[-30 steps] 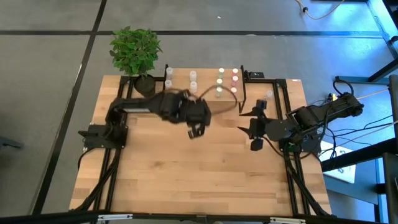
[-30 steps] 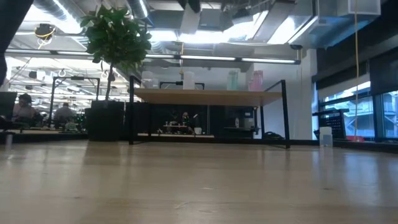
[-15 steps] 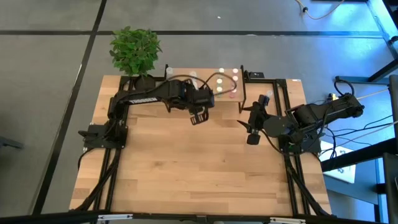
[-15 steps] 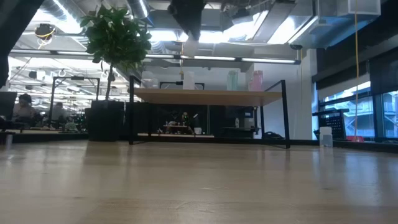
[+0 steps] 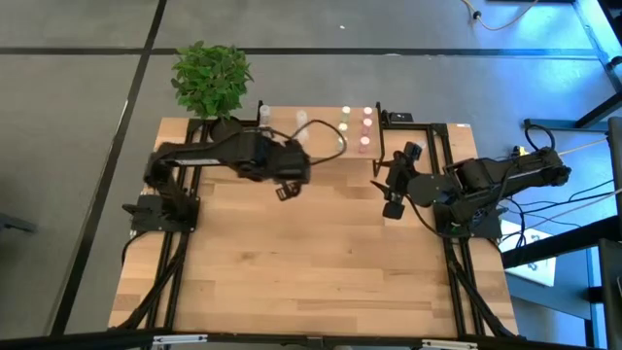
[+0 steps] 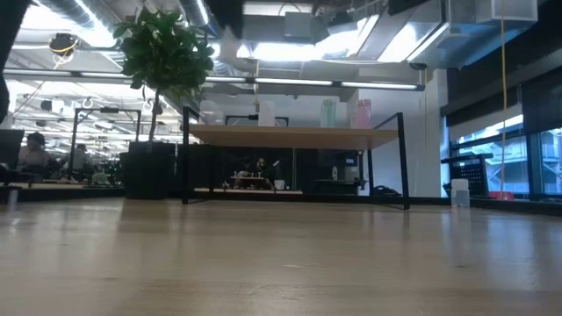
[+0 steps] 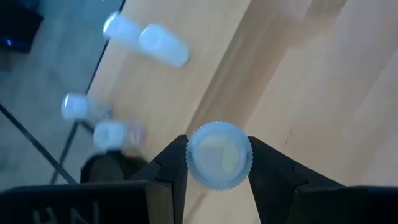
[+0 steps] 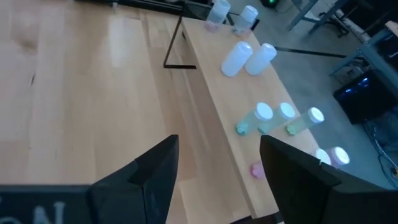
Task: Pick and place medicine bottles onto shelf by color
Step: Put the white pill bottle on the shelf aligned with the other white pill bottles
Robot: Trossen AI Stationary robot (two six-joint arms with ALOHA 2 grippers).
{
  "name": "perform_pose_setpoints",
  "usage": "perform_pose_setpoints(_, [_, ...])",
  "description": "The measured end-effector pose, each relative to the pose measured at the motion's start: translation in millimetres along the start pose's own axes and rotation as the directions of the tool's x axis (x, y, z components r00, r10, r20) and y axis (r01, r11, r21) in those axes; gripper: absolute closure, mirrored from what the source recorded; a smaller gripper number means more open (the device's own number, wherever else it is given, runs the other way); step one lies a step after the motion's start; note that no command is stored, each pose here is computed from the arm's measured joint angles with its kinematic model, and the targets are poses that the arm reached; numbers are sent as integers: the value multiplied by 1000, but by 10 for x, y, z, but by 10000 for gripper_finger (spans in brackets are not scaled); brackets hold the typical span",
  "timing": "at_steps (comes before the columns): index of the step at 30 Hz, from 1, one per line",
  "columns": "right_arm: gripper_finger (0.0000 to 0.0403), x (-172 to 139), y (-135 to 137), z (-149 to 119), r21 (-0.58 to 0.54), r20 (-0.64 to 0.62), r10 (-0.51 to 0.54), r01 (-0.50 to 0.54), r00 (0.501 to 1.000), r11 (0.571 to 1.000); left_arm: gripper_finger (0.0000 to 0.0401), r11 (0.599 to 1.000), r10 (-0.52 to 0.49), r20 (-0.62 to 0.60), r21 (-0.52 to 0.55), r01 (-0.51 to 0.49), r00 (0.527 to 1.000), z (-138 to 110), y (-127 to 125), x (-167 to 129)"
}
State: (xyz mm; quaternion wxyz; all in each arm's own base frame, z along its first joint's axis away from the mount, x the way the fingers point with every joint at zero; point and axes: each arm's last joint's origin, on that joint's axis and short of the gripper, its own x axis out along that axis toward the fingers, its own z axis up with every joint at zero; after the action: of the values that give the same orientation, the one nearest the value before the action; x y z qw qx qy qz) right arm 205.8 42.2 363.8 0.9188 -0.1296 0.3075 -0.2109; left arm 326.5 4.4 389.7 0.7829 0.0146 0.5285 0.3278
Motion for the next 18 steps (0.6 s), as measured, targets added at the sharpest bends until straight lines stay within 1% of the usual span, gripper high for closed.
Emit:
perform_pose_setpoints(4, [176,10,-11,-3,1,-6,4,-4,1000,1000,280,997,-9,16,-82,10,1000,-248,105,-99])
perform_pose_setpoints(8, [176,25,-31,-2,7,-10,-6,6,1000,1000,280,992,-49,78,-109,57,996,-388,31,-43])
perform_pose_setpoints(10, [176,34,-44,-1,14,-12,-12,12,1000,1000,280,992,-68,114,-99,79,991,-428,-4,24])
perform_pose_setpoints(14, [176,56,-73,4,27,-14,-25,25,1000,999,280,993,-98,158,-56,108,983,-400,-49,218])
perform_pose_setpoints(18, [176,66,-88,4,33,-17,-31,32,999,999,280,986,-158,232,-7,164,960,-239,21,320])
